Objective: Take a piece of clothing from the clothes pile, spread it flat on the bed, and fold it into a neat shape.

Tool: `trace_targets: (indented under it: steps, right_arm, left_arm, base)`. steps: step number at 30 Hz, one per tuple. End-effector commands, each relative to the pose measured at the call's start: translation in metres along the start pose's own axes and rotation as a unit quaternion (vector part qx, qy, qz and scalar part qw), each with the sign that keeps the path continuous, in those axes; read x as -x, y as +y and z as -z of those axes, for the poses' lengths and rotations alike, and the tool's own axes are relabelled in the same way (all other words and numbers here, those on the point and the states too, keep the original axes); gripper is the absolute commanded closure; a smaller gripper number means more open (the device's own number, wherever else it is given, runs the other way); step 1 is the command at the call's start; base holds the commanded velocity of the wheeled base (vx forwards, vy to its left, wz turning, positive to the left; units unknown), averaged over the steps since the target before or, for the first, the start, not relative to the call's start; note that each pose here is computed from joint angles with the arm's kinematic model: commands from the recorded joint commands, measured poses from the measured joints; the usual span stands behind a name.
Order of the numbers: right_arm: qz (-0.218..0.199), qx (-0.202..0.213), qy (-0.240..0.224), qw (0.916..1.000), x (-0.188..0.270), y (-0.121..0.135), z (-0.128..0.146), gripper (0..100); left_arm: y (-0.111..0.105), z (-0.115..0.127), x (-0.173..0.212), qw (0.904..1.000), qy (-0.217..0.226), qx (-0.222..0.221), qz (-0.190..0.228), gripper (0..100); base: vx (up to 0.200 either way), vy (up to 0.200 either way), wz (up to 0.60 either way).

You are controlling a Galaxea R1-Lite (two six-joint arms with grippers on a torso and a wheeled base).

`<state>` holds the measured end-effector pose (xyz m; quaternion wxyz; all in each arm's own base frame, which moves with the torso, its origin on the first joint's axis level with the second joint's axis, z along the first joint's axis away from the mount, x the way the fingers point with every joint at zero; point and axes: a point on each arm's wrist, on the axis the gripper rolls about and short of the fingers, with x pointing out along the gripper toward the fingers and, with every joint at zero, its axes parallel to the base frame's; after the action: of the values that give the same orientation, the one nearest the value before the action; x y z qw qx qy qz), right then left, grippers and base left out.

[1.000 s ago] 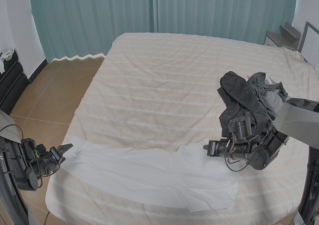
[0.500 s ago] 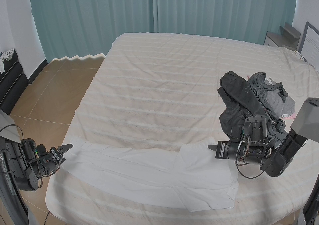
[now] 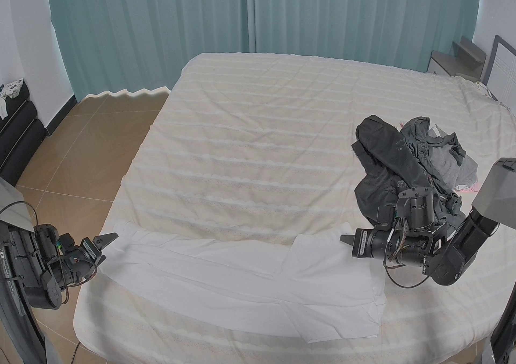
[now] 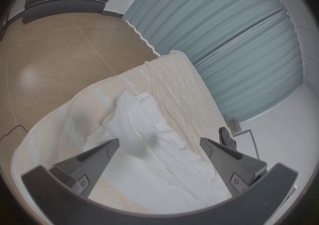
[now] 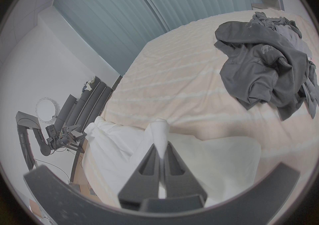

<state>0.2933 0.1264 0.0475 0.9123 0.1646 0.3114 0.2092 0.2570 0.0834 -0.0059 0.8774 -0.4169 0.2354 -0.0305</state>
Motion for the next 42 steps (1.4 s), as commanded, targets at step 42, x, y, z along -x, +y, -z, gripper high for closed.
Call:
trace_targets:
  steps: [42]
  right_arm:
    - [0.017,0.01,0.042,0.9989,-0.004,0.002,0.025,100]
  left_arm:
    - [-0.001,-0.001,0.0,1.0,-0.006,-0.004,0.004,0]
  base:
    - [0.0,0.0,0.0]
